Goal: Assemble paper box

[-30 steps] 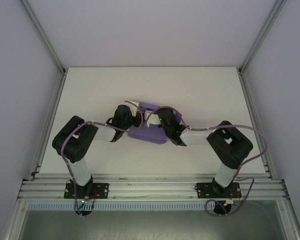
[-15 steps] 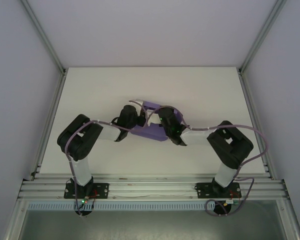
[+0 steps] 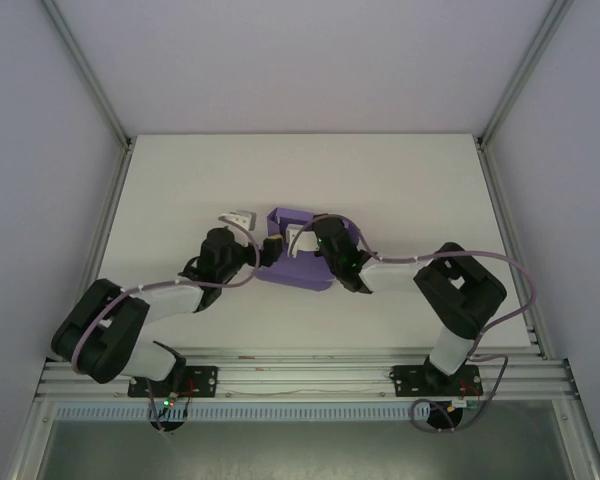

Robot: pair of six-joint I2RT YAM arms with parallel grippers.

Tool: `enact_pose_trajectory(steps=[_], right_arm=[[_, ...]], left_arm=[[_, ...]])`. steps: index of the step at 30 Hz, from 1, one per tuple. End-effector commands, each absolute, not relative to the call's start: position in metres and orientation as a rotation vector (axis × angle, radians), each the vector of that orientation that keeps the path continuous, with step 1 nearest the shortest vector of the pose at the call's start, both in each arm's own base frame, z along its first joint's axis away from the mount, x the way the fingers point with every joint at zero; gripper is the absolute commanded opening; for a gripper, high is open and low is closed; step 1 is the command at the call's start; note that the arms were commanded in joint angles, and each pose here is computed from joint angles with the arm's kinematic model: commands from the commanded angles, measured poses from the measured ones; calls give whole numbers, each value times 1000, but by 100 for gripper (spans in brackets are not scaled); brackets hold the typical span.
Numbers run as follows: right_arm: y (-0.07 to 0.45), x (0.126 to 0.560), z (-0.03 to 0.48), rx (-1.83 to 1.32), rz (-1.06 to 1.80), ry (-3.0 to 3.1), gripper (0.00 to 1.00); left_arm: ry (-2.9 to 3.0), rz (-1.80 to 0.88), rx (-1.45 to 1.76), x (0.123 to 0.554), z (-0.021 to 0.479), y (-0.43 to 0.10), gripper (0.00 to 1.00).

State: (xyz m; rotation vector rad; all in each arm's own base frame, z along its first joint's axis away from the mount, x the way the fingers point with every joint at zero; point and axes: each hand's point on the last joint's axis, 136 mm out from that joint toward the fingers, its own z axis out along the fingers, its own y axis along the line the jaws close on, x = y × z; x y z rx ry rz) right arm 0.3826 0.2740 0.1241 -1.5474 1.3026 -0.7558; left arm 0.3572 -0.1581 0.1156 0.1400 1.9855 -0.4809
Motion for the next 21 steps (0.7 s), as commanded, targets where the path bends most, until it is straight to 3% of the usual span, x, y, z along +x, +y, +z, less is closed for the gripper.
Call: enact_pose_trajectory(steps=[1,6,10,13,21], right_arm=[[275,383,132,-1572,-734,1290,0],[274,388,130,-1580,-753,1276,0],[273,395,126,-1566,-744,1295,0],[275,395,124,-1575,-727,1290,0],[278,392,118,-1623,-672,1309,0]], left_arm=[[2046,-499,-60,365,104,-124,100],[2032,-577,24,373,100,-136,100],[2027,-670,189,380,94,-163,86],[2022,-683,195,393,89,-168,68],[2013,-736,263,413,86,-186,59]])
